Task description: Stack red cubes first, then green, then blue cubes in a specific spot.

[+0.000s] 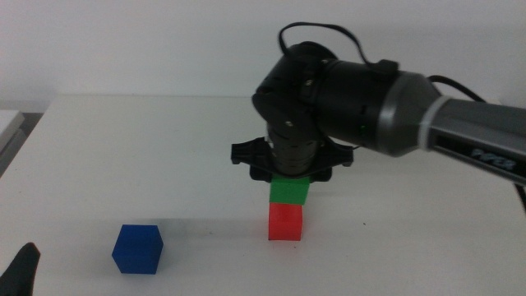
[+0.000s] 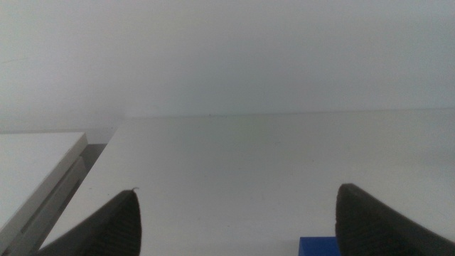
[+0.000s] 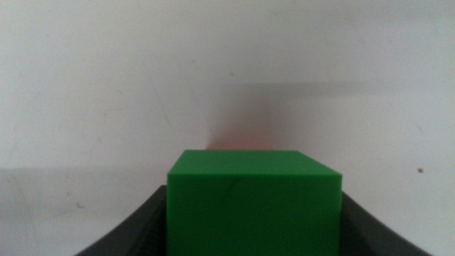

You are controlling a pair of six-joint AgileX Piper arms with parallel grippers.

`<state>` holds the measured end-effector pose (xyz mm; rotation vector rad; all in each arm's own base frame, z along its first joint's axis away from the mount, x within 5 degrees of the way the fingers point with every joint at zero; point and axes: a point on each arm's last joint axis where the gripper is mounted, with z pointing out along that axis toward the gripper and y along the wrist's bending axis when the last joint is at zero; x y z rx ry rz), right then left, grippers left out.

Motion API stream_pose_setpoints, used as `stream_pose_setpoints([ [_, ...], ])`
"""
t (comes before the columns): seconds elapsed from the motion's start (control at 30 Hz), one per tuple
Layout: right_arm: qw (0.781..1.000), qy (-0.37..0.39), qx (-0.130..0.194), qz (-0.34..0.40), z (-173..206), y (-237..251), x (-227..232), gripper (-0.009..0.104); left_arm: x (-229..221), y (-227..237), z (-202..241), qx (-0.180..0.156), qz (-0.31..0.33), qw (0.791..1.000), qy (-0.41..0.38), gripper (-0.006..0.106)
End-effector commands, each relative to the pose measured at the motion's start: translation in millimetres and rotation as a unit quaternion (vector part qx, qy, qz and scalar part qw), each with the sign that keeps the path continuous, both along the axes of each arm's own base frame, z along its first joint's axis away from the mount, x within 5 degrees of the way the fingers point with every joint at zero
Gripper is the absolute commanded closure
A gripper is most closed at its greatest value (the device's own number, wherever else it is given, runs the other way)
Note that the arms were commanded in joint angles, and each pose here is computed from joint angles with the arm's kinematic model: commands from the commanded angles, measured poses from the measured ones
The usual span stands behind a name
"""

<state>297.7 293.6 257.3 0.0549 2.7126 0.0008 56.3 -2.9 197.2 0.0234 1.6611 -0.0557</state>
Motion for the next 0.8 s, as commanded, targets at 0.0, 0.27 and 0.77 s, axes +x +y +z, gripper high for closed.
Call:
stream_pose_setpoints([
  [0.0, 1.0, -0.007, -0.01, 0.007, 1, 4, 1, 0.098, 0, 0, 1, -0.003, 0.001, 1.0, -0.008, 0.007],
  [0.27, 0.999, 0.012, -0.035, 0.007, -21, 8, 5, 0.098, 0, 0, 1, -0.003, 0.001, 1.0, -0.008, 0.007],
  [0.77, 0.999, -0.002, -0.031, 0.019, -30, 13, 9, 0.098, 0, 0, 1, -0.003, 0.001, 1.0, -0.008, 0.007],
])
